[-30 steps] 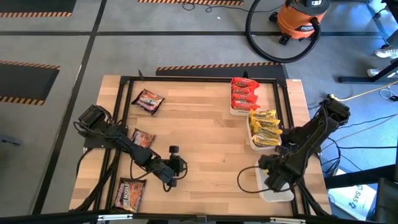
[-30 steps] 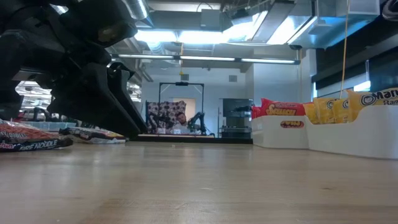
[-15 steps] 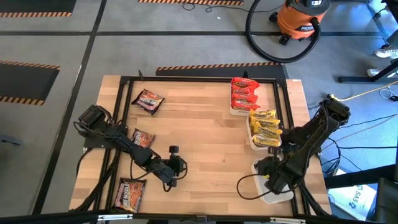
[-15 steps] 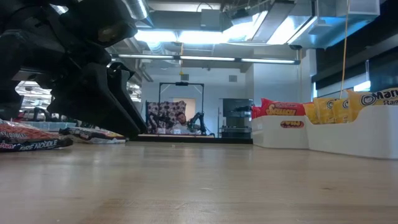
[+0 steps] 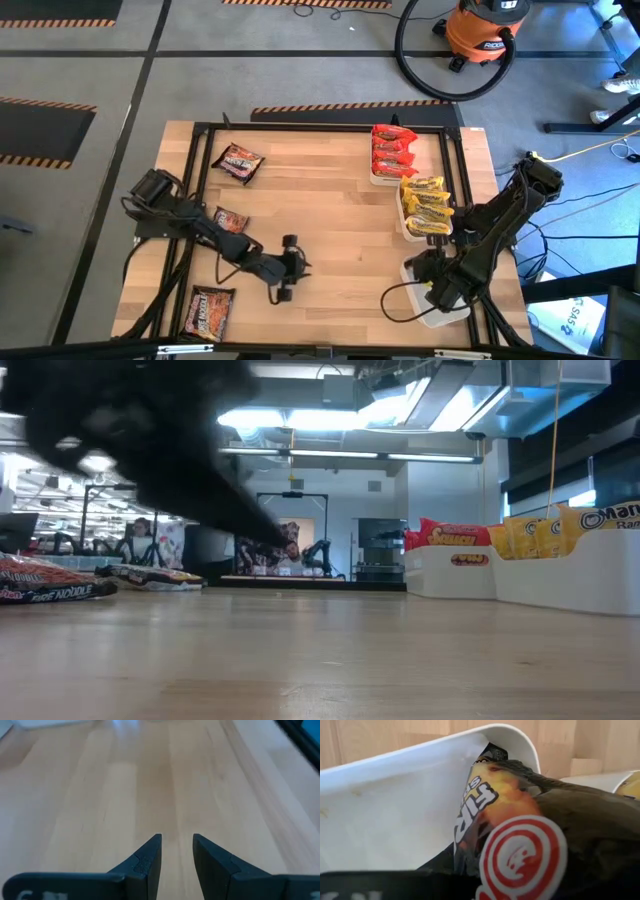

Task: Sort Maruchan noodles
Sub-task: Put the black noodle pack into the bottom white bin

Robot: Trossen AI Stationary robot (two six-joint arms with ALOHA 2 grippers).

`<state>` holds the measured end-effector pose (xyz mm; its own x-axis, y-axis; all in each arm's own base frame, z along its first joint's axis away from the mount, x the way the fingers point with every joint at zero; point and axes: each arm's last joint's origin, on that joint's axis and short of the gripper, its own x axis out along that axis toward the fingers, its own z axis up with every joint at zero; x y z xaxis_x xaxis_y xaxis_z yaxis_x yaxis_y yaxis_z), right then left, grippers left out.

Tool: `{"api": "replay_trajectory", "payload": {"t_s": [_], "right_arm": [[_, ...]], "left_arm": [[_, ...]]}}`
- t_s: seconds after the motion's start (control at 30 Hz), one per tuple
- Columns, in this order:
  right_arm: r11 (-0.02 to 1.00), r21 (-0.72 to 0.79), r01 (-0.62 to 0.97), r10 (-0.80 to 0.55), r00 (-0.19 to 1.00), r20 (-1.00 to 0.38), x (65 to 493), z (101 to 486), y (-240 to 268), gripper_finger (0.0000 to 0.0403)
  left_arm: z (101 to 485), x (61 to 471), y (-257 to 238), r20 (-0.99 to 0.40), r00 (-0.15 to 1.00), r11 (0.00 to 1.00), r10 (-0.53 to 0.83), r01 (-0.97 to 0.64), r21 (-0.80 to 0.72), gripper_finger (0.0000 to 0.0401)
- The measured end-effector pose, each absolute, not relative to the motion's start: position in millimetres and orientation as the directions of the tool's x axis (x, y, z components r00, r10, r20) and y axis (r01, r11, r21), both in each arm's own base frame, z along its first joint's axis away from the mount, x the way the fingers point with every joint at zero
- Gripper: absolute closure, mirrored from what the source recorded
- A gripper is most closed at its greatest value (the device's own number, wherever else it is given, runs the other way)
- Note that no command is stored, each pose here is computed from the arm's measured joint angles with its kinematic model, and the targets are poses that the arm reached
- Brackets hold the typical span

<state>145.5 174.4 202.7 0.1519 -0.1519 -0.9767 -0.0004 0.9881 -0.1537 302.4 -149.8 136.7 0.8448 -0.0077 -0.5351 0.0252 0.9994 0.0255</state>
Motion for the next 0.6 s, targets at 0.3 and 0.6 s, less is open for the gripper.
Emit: {"api": "replay_trajectory", "payload": {"t_s": [0.3, 0.6], "right_arm": [[0.985, -0.169, 0.029, -0.171, 0.185, -0.968, 146.7, 203.0, 174.1, 0.0272], [0.985, -0.169, 0.030, -0.171, 0.187, -0.967, 146.8, 203.1, 174.2, 0.0272]], "left_arm": [[157.7, 377.6, -152.9, -0.450, 0.893, 0.997, -0.012, 0.043, 0.059, 0.0296], [143.1, 458.8, -147.8, -0.415, 0.902, 0.990, -0.117, 0.137, 0.019, 0.0296]]}}
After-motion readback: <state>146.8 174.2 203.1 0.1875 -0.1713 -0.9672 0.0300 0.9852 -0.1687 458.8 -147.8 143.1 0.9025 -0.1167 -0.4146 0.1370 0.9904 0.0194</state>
